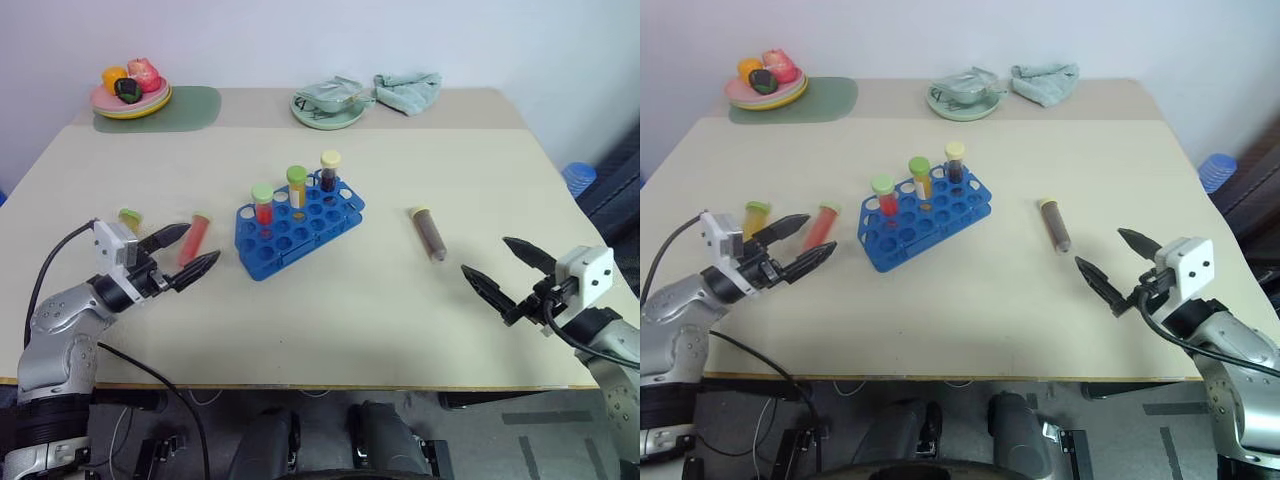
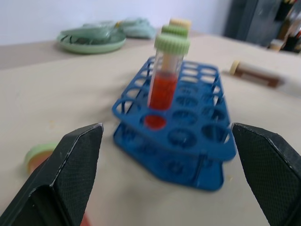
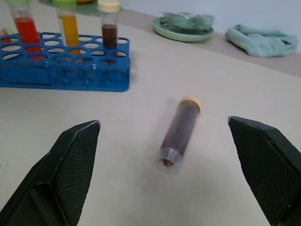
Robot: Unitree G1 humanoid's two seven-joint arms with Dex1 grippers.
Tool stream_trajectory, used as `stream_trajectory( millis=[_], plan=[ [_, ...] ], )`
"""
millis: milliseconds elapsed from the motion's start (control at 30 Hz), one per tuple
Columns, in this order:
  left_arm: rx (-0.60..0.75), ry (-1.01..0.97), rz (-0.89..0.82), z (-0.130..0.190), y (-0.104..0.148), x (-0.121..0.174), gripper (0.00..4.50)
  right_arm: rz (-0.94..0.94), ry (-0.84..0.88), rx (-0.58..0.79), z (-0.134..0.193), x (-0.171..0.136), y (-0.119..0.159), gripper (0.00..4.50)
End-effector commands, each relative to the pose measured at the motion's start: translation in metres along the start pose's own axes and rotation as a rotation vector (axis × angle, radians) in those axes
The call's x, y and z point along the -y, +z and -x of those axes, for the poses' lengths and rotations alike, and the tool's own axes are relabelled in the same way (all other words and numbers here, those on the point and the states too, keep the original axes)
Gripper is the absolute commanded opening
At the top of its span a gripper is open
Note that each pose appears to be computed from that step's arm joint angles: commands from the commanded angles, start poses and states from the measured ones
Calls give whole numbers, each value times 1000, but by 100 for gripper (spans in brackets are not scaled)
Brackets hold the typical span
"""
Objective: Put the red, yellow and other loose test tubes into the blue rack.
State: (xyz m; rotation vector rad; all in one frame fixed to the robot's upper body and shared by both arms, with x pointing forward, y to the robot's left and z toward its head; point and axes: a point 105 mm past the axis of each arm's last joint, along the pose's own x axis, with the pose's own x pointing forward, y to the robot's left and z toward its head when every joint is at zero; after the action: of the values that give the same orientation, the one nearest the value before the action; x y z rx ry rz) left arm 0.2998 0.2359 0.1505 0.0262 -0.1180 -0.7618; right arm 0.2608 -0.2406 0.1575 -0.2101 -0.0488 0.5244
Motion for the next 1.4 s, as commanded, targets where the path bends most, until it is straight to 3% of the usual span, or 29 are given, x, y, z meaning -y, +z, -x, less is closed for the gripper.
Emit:
stream_trajectory(
  millis=[33, 400, 567, 767, 1067, 1400],
  plan=[
    [55, -22, -29, -1, 14, 3, 450, 44, 25, -28, -11, 11, 18, 445],
    [19, -14, -67, 7, 12, -4, 450, -188, 155, -354, -70, 41, 21, 445],
    [4, -32, -77, 13, 15, -5, 450, -247, 110, -446, -97, 57, 21, 445],
    [-37, -133, -91, 12, 12, 12, 450, -285, 130, -590, -116, 58, 18, 445],
    [-12, -454, -44, 11, 30, 46, 450, -372, 131, -666, -135, 52, 13, 445],
    [-48, -624, -103, 0, 35, 62, 450, -356, 121, -715, -140, 52, -1, 445]
  ],
)
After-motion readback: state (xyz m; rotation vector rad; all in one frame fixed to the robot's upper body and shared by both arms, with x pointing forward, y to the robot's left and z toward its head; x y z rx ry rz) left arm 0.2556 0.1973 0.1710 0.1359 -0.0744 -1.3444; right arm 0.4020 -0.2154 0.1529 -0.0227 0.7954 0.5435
